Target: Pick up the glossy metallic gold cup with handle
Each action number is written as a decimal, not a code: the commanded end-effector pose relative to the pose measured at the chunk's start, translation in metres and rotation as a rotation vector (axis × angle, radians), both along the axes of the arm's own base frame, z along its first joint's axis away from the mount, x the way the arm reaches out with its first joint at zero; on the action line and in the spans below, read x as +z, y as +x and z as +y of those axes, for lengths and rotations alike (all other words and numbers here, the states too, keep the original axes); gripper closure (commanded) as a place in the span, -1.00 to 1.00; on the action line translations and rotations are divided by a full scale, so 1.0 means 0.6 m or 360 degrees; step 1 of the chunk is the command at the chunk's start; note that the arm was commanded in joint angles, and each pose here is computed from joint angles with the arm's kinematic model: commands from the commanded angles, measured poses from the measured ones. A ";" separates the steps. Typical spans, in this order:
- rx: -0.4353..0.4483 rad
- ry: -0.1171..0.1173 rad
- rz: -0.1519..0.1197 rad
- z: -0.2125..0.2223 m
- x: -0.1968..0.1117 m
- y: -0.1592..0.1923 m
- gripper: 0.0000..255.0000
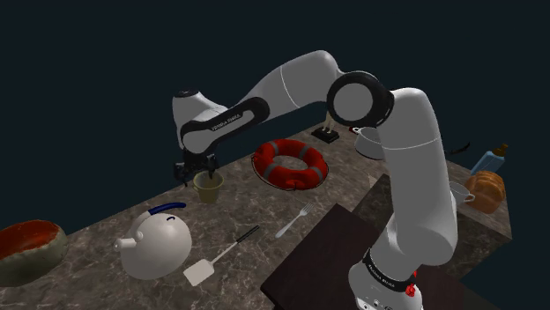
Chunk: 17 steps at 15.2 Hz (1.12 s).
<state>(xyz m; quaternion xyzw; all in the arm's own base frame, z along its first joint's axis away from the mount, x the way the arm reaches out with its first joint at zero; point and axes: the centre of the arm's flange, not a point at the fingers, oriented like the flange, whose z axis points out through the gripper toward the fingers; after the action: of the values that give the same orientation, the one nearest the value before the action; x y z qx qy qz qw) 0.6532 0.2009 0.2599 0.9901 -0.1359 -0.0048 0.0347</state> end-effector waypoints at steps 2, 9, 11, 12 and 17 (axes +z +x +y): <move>-0.0010 -0.0003 -0.0004 0.001 -0.025 0.012 -1.00; -0.0010 -0.0003 -0.0004 0.001 -0.074 0.012 -1.00; -0.0010 -0.0003 -0.0004 0.002 -0.074 0.012 1.00; -0.0010 -0.0003 -0.0004 0.002 -0.073 0.012 1.00; -0.0010 -0.0003 -0.0004 0.002 -0.073 0.012 1.00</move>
<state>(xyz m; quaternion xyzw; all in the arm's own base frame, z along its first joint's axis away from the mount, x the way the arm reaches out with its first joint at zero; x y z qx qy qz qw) 0.6604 0.2019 0.2162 0.9897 -0.1390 -0.0034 0.0353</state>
